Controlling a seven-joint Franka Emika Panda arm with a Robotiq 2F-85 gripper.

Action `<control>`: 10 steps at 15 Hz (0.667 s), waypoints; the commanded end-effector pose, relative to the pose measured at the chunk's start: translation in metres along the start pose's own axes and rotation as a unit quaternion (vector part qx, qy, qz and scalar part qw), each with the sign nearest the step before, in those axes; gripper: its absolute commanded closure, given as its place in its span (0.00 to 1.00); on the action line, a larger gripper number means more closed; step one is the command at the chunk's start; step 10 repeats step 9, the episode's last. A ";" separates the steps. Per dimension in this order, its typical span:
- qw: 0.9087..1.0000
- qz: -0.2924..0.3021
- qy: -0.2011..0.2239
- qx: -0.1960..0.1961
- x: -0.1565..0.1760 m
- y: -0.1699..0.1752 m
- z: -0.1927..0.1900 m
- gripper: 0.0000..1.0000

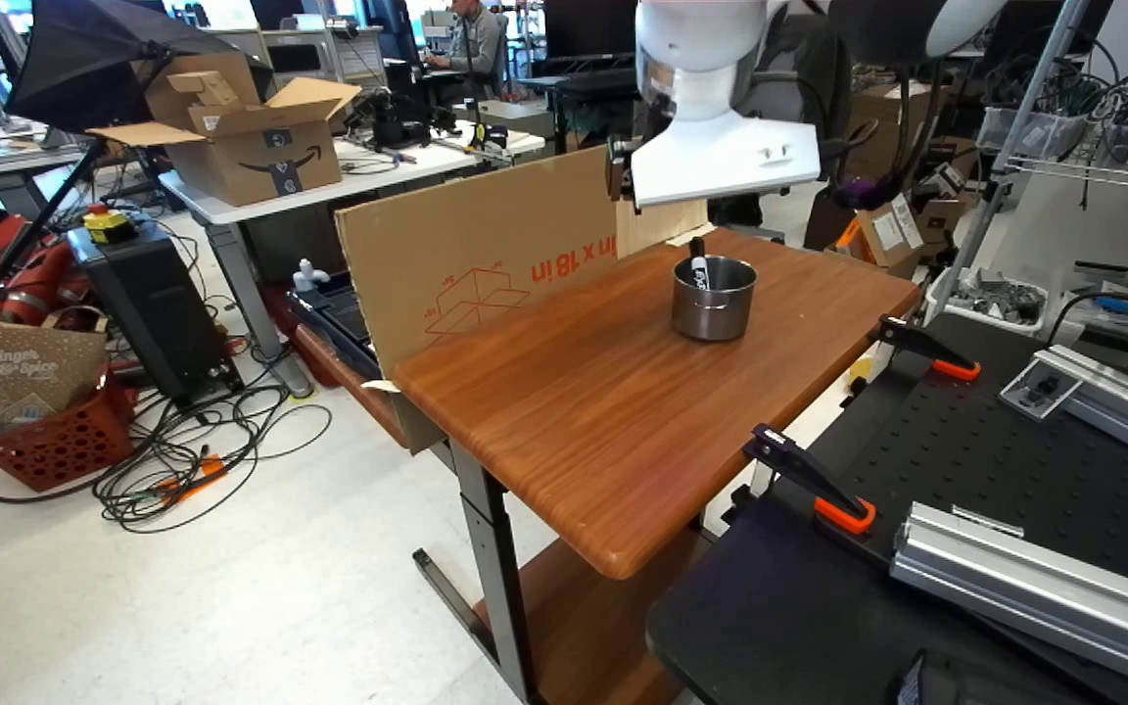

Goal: Pick up the marker and put it in the bowl

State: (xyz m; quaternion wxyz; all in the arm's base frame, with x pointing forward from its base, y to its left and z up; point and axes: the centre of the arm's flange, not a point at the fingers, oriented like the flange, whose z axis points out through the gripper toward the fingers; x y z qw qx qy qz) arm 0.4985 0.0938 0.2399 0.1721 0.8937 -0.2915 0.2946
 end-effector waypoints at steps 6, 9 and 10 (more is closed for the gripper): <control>1.000 -0.011 -0.018 0.017 0.000 0.006 -0.027 0.00; 1.000 -0.012 -0.019 0.017 0.000 0.006 -0.026 0.00; 1.000 -0.012 -0.019 0.017 0.000 0.006 -0.026 0.00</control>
